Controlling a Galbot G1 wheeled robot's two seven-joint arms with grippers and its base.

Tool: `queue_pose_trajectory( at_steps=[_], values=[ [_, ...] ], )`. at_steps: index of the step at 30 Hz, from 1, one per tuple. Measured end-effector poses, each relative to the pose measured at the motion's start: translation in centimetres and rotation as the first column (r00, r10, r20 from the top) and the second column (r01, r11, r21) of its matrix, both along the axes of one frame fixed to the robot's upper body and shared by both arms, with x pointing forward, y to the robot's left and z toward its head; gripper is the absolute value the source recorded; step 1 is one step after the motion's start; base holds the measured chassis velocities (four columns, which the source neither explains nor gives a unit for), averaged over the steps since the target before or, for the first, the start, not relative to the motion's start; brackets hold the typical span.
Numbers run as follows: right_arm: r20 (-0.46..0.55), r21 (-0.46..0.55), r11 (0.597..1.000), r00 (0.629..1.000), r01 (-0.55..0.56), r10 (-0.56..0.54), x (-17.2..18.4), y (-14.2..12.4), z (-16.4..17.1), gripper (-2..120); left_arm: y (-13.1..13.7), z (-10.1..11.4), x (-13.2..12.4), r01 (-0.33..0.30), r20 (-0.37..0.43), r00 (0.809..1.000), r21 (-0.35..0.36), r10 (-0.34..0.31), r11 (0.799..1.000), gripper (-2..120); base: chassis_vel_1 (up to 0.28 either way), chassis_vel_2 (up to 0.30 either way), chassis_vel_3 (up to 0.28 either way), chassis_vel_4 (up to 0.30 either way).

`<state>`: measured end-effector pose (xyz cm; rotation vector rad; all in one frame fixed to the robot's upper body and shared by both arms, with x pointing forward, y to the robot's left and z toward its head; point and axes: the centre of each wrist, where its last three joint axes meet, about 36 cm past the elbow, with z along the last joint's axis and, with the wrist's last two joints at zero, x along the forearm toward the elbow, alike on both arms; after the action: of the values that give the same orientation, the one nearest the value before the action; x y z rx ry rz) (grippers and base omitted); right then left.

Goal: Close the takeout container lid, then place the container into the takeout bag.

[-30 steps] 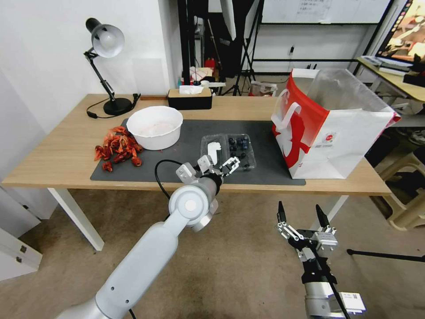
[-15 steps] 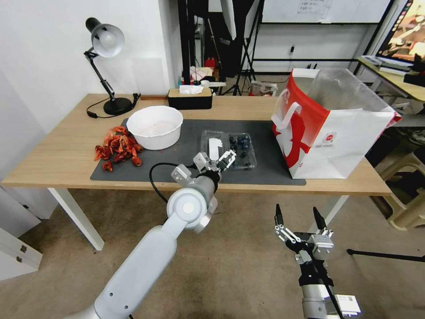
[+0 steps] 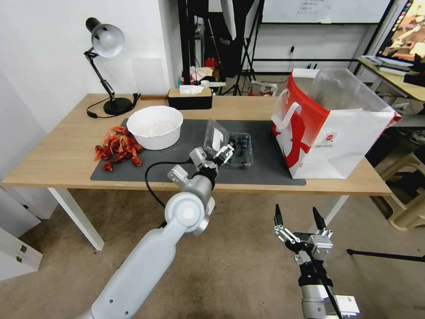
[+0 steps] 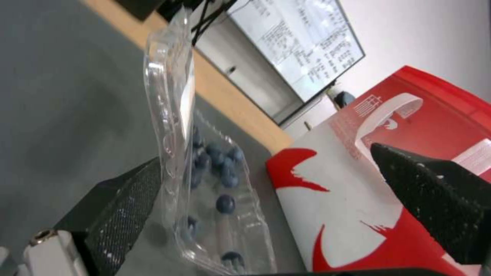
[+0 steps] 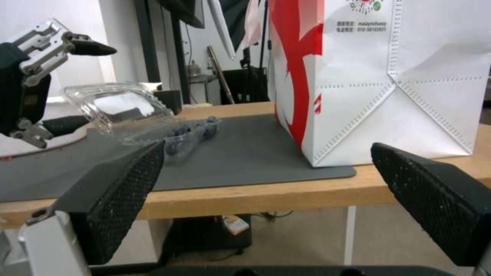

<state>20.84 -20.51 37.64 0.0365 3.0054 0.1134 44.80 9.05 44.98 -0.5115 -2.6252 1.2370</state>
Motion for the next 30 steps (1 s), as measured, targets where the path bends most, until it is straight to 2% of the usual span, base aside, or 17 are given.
queue_pose_trajectory(
  at_steps=[6, 8, 9, 12, 13, 16, 17, 19, 20, 23, 24, 26, 30],
  values=[
    [0.004, -0.006, 1.000, 1.000, 0.004, -0.004, 0.0, -0.1, 0.1, 100, 0.6, -1.0, 0.1, 0.009, 0.087, 0.996, 0.074, -0.016, 0.997, 100, 0.000, 0.000, 0.000, 0.000],
    [0.005, -0.009, 1.000, 1.000, 0.007, -0.007, 0.0, -0.1, 0.1, 100, 0.9, -1.8, 0.3, 0.010, 0.157, 0.987, 0.128, -0.030, 0.992, 100, 0.000, 0.000, 0.000, 0.000],
    [0.005, -0.009, 1.000, 1.000, 0.007, -0.007, 0.0, -0.1, 0.1, 100, 0.9, -1.8, 0.3, 0.010, 0.157, 0.987, 0.128, -0.030, 0.992, 100, 0.000, 0.000, 0.000, 0.000],
    [0.006, -0.013, 1.000, 1.000, 0.011, -0.010, 0.0, -0.1, 0.1, 100, 1.6, -3.2, 0.6, 0.027, 0.276, 0.957, 0.211, -0.086, 0.977, 100, 0.000, 0.000, 0.000, 0.000],
    [0.006, -0.013, 1.000, 1.000, 0.011, -0.010, 0.0, -0.1, 0.1, 100, 1.6, -3.2, 0.6, 0.027, 0.276, 0.957, 0.211, -0.086, 0.977, 100, 0.000, 0.000, 0.000, 0.000],
    [0.009, -0.023, 1.000, 1.000, 0.013, -0.013, -0.1, -0.1, 0.1, 100, 1.8, -4.1, 0.8, 0.038, 0.349, 0.928, 0.270, -0.134, 0.962, 100, 0.000, 0.000, 0.000, 0.000],
    [0.009, -0.023, 1.000, 1.000, 0.013, -0.013, -0.1, -0.1, 0.1, 100, 1.8, -4.1, 0.8, 0.038, 0.349, 0.928, 0.270, -0.134, 0.962, 100, 0.000, 0.000, 0.000, 0.000],
    [0.010, -0.025, 1.000, 1.000, 0.015, -0.015, -0.1, -0.1, 0.0, 100, 1.8, -4.3, 1.0, 0.055, 0.381, 0.909, 0.290, -0.168, 0.956, 100, 0.000, 0.000, 0.000, 0.000],
    [0.010, -0.025, 1.000, 1.000, 0.015, -0.015, -0.1, -0.1, 0.0, 100, 1.8, -4.3, 1.0, 0.055, 0.381, 0.909, 0.290, -0.168, 0.956, 100, 0.000, 0.000, 0.000, 0.000],
    [0.009, -0.029, 0.999, 1.000, 0.019, -0.018, -0.1, -0.2, 0.0, 100, 1.8, -4.5, 1.8, 0.081, 0.410, 0.887, 0.320, -0.215, 0.944, 100, 0.000, 0.000, 0.000, 0.000],
    [0.009, -0.029, 0.999, 1.000, 0.019, -0.018, -0.1, -0.2, 0.0, 100, 1.8, -4.5, 1.8, 0.081, 0.410, 0.887, 0.320, -0.215, 0.944, 100, 0.000, 0.000, 0.000, 0.000],
    [0.008, -0.031, 0.999, 1.000, 0.021, -0.021, -0.2, -0.1, 0.0, 100, 1.7, -4.4, 2.3, 0.113, 0.416, 0.874, 0.333, -0.253, 0.936, 100, 0.000, 0.000, 0.000, 0.000],
    [0.007, -0.034, 0.999, 1.000, 0.023, -0.023, -0.2, -0.1, 0.0, 100, 1.6, -4.3, 2.8, 0.147, 0.400, 0.871, 0.343, -0.286, 0.928, 100, 0.000, 0.000, 0.000, 0.000]
  ],
)
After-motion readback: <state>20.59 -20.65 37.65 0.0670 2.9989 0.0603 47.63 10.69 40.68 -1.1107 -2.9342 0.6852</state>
